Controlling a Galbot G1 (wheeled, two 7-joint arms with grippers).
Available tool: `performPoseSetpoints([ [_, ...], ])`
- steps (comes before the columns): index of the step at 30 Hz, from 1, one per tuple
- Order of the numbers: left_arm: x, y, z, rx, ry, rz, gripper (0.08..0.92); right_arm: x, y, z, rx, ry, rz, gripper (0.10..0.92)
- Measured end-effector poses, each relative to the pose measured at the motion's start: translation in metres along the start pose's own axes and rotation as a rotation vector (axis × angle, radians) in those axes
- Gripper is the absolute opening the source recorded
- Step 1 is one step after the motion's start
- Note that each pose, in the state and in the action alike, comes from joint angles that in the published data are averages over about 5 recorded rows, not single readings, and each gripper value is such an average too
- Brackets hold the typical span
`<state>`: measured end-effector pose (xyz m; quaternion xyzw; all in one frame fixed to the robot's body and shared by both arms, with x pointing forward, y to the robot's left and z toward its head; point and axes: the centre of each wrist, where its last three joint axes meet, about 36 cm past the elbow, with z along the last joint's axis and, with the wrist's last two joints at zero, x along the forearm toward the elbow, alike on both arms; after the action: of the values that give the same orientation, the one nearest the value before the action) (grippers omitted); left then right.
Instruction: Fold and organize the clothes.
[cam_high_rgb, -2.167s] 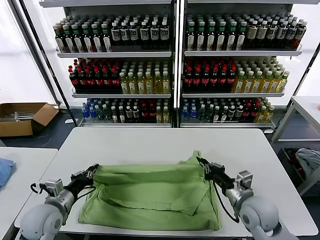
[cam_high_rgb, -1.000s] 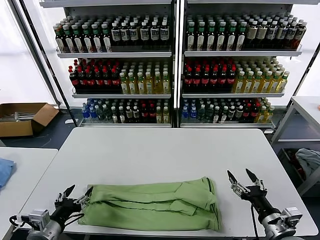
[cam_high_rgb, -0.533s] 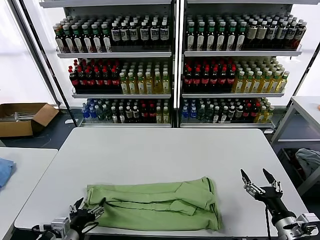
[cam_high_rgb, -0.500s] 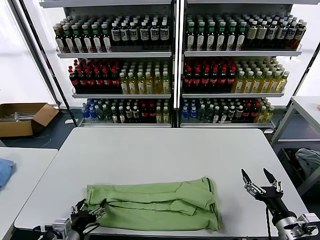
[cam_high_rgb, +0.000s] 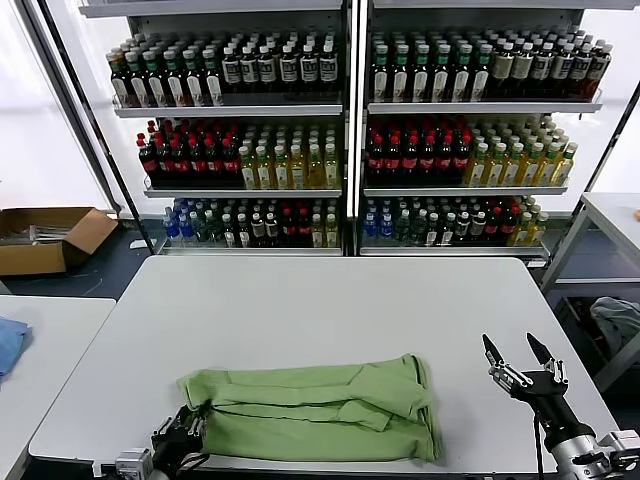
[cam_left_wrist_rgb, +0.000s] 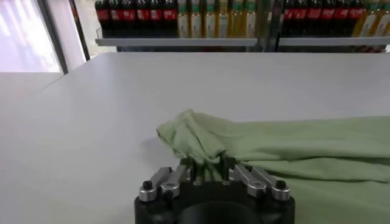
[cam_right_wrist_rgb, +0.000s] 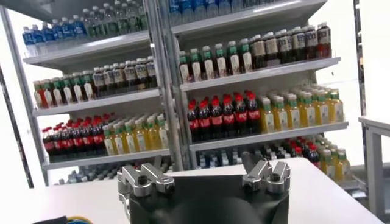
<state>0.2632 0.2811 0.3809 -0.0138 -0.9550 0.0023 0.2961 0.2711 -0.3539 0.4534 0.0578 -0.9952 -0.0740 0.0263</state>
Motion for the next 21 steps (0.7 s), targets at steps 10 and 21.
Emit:
performPoseSetpoints([
  [10, 0.0, 0.021, -0.013, -0.023, -0.05, -0.03, 0.105, 0.0, 0.008, -0.005, -0.006, -0.019, -0.016, 0.823],
  [21, 0.002, 0.13, -0.066, -0.119, -0.142, -0.189, 0.105, -0.003, 0.014, -0.006, -0.011, -0.028, -0.034, 0.823],
])
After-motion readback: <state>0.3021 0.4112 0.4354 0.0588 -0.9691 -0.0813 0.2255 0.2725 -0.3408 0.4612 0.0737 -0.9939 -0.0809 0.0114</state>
